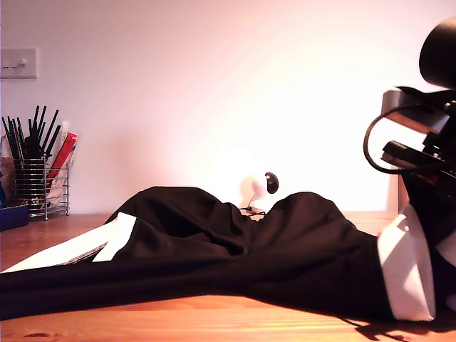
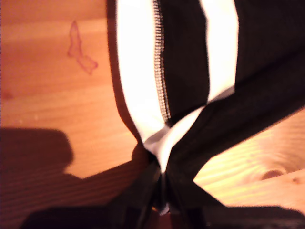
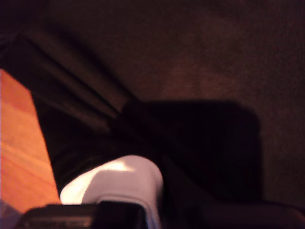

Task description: Fold the shorts in front of you. After folding it, place it to the left side.

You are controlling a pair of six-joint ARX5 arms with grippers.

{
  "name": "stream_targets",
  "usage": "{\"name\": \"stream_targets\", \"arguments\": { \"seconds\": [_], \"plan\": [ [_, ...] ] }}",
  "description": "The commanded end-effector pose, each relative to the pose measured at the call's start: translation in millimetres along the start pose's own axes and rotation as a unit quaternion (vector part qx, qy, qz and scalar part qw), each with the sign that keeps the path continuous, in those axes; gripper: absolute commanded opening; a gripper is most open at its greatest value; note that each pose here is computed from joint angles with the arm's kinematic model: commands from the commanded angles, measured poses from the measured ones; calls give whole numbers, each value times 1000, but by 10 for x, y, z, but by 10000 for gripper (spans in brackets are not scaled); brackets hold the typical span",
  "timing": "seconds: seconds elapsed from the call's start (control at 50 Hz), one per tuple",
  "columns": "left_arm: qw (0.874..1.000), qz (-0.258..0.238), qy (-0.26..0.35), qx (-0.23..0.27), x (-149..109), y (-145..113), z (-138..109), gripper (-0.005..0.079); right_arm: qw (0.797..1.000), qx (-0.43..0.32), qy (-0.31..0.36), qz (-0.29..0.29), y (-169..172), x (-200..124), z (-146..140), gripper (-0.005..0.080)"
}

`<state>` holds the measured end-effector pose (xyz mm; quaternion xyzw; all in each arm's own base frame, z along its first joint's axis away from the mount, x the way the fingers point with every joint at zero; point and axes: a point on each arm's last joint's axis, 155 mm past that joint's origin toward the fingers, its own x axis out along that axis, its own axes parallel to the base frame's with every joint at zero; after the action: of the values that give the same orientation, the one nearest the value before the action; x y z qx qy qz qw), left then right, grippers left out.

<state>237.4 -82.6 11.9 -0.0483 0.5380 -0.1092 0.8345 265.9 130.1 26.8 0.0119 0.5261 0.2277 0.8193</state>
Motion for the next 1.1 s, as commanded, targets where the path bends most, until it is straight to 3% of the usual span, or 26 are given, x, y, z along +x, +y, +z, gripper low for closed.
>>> {"name": "stream_targets", "arguments": {
  "seconds": [0.0,0.08,0.16,0.22,0.28,0.44,0.72,0.88,1.08],
  "plan": [
    [1000,-20,4,-8,2,-77,-18,-8,1000,12,0,5,27,-3,-45,81],
    [998,-54,7,-14,-8,-205,-21,41,1000,26,1,18,76,-4,-50,208],
    [996,-88,10,-13,-29,-331,-23,156,999,34,7,33,133,-11,-67,300],
    [994,-109,13,-12,-51,-410,-23,252,998,39,15,45,177,-20,-100,333],
    [993,-119,15,-12,-72,-448,-14,295,997,45,31,52,212,-41,-155,344],
    [987,-160,29,-15,-220,-630,46,295,994,56,77,61,304,-219,-197,372],
    [989,-145,-25,15,-483,-672,544,294,994,-5,82,68,446,-674,149,372],
    [991,-108,-73,24,-445,-555,792,289,996,-24,41,77,513,-765,429,372],
    [990,-110,-86,27,-177,-551,979,289,993,-40,-12,113,666,-760,703,372]
  ]
}}
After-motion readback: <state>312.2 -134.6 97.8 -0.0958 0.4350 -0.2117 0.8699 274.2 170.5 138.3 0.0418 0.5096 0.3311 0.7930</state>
